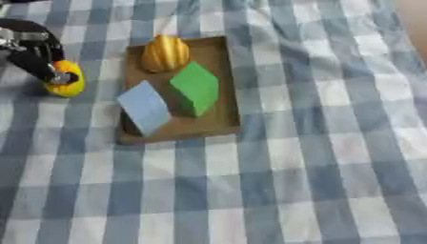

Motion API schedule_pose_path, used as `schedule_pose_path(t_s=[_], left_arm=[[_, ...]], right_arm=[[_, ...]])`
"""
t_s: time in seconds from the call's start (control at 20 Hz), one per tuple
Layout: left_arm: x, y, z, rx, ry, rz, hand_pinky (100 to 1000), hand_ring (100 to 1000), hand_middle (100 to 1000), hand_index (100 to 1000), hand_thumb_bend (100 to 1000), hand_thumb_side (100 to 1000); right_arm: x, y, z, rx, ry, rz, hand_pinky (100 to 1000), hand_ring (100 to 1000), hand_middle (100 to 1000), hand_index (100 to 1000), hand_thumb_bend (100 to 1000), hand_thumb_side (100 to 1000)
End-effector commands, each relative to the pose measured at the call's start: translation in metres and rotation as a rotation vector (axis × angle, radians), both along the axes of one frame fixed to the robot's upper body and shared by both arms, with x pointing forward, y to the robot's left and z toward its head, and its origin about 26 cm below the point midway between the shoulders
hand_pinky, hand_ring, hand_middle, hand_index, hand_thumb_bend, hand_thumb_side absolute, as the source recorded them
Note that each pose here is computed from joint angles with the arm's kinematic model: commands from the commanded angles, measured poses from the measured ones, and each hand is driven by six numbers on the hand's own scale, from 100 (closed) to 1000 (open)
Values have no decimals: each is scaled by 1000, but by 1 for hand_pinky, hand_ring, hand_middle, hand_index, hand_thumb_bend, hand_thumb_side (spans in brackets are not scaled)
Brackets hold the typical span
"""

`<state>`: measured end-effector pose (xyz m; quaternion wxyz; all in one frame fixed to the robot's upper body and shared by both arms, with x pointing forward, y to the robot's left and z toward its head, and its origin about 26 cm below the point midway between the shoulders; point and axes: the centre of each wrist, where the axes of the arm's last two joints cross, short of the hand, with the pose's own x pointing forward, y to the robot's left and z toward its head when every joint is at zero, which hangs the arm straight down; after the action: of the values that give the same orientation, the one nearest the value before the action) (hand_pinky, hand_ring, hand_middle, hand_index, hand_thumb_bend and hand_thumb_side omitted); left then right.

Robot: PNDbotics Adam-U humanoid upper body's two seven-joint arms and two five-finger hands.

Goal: Pick up objects on the table and place them in the box.

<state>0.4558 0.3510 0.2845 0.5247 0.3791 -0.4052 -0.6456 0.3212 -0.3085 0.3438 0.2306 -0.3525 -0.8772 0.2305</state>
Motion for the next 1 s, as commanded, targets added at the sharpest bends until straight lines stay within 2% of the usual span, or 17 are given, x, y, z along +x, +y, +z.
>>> schedule_pose_path(t_s=[0.05, 0.1, 0.45, 0.65, 1.0], left_arm=[[-3, 6, 9, -8, -14, 11, 749, 726, 638, 617, 122, 322], [-3, 6, 9, -17, -15, 10, 749, 724, 636, 614, 100, 299], [-8, 0, 21, -45, -58, -18, 733, 701, 613, 562, 100, 226], [-17, -13, 43, -46, -144, -72, 724, 688, 603, 558, 100, 216], [-38, -53, 83, -28, -271, -234, 718, 678, 594, 556, 100, 201]], right_arm=[[-6, -3, 11, -6, -35, -9, 827, 724, 669, 829, 100, 861], [-5, -3, 10, -5, -34, -10, 827, 724, 669, 829, 100, 861], [-4, -5, 9, -2, -29, -13, 827, 725, 669, 829, 100, 857], [-5, -6, 9, -2, -29, -14, 827, 725, 669, 828, 100, 854], [-5, -5, 10, -8, -27, -6, 827, 726, 670, 828, 100, 852]])
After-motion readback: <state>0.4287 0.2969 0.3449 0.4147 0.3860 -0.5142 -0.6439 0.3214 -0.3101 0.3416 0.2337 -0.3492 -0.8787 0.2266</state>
